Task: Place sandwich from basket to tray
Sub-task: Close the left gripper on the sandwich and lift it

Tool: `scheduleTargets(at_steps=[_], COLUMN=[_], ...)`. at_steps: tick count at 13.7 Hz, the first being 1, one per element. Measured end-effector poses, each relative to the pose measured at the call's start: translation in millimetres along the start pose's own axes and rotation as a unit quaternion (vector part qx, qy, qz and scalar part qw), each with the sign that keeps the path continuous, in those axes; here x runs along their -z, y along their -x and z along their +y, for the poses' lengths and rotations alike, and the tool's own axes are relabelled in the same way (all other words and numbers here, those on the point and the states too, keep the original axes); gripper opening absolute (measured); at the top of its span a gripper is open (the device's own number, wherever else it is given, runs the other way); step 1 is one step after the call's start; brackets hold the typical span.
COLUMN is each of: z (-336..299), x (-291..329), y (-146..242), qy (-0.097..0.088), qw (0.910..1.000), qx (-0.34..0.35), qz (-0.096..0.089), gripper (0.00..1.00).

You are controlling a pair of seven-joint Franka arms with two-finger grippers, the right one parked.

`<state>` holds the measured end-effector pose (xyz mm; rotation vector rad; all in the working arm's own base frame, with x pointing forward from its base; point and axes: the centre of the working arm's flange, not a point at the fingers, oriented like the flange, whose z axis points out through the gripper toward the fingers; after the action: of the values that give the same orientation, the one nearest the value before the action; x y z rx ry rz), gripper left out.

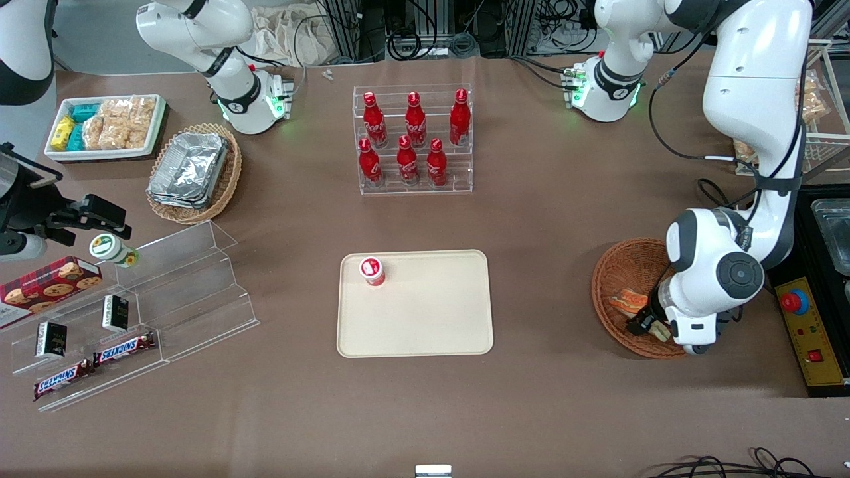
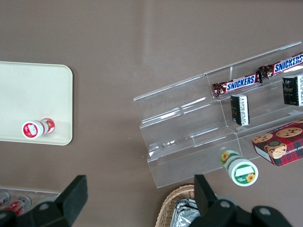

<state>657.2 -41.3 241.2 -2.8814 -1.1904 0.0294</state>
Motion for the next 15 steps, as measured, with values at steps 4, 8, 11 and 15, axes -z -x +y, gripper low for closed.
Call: scheduleTargets(at_steps=[4, 8, 11, 15], z=[-4.0, -4.2, -7.7, -13.9], x=[-0.4, 1.3, 21.1, 112.6], y=[-4.2, -4.3, -2.0, 4.0], qy=[-0.002, -0.003, -0.016, -0.034], qw=[1.0000, 1.0000, 0.9999, 0.9992], qx=[0.003, 0.002, 0.003, 0.003], qz=[0.002, 0.003, -0.007, -0.019], gripper=[0.93, 0.46, 0.31, 0.19])
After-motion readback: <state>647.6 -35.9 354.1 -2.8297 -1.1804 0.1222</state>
